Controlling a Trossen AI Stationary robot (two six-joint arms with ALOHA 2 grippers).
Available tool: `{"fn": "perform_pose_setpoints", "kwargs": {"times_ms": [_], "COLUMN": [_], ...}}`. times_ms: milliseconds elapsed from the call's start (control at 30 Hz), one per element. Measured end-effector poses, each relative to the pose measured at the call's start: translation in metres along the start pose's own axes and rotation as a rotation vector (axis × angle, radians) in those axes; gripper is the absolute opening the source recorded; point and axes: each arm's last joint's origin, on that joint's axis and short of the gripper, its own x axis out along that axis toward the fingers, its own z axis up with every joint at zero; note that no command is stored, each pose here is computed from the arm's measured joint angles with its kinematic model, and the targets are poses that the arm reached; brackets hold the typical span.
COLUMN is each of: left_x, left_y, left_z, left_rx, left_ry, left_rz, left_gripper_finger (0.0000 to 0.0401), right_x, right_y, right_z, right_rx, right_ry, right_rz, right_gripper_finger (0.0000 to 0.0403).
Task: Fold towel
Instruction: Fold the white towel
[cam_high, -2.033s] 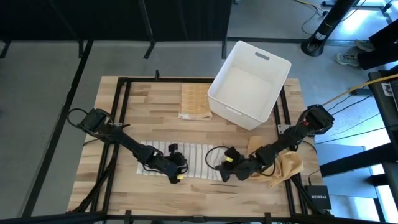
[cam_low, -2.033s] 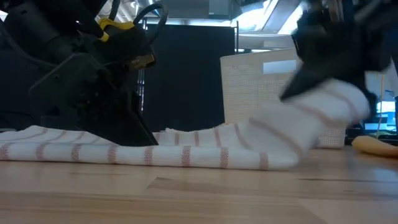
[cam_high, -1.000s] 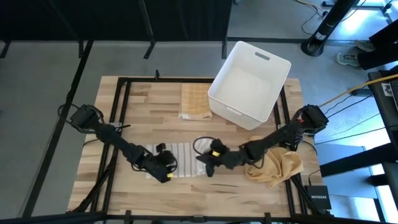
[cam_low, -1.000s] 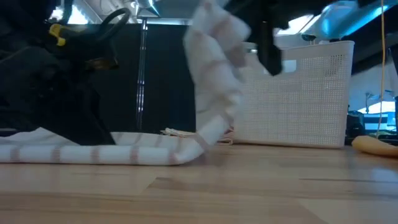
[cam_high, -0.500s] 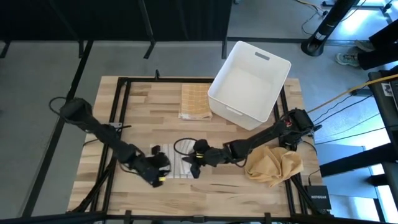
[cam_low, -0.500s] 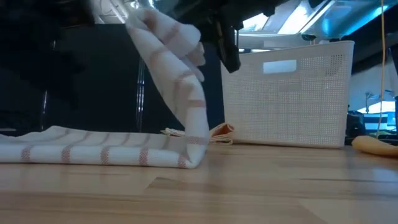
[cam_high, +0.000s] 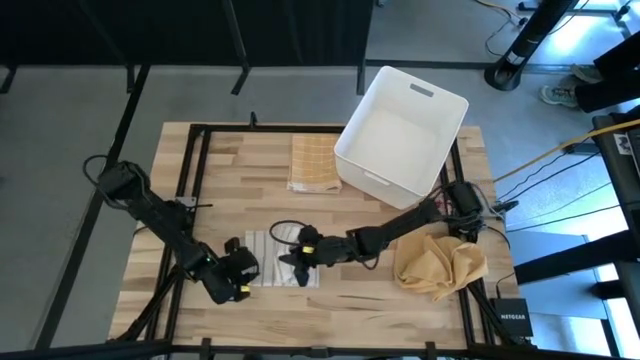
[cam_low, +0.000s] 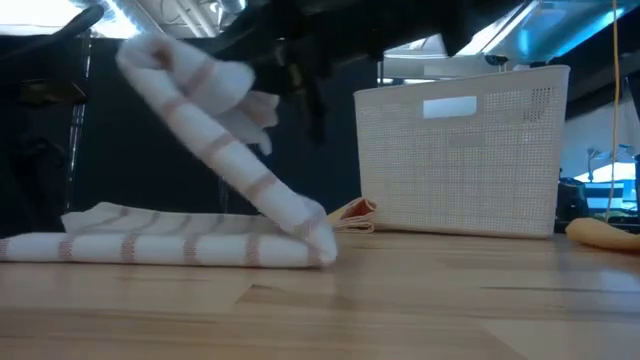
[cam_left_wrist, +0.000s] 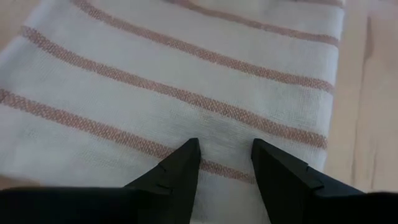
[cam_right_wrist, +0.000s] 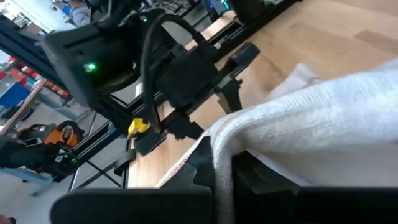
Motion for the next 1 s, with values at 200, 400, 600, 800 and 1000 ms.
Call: {"fn": "perform_pose_setpoints", "kwargs": {"times_ms": [200,400,600,800,1000], "left_x": [0.0,0.0,0.0,-0.015,-0.045], "left_y": [-0.001,-0.002,-0.002,-0.001,0.01], "left_z": [0.001,0.001,0.001,0.007,0.016], "left_rx": [0.034,0.033,0.032,-0.055,-0.146], "left_ry": [-0.003,-0.001,0.002,0.102,0.18], "left_rz": [-0.018,-0.022,-0.027,-0.123,-0.182], "left_gripper_finger": [0.0145,0.0145,0.0145,0.0145,0.0145], "right_x": [0.021,0.034,0.04,0.04,0.04], "right_y": [-0.005,-0.012,-0.015,-0.016,-0.017], "right_z": [0.0,-0.008,-0.014,-0.016,-0.017], "right_rx": [0.005,0.007,-0.002,-0.009,-0.011], "right_ry": [-0.001,0.035,0.044,0.072,0.092], "right_rz": [0.001,0.007,0.001,-0.009,-0.003], "right_gripper_finger": [0.0024,0.0042,0.0106,0.0179,0.0209]}}
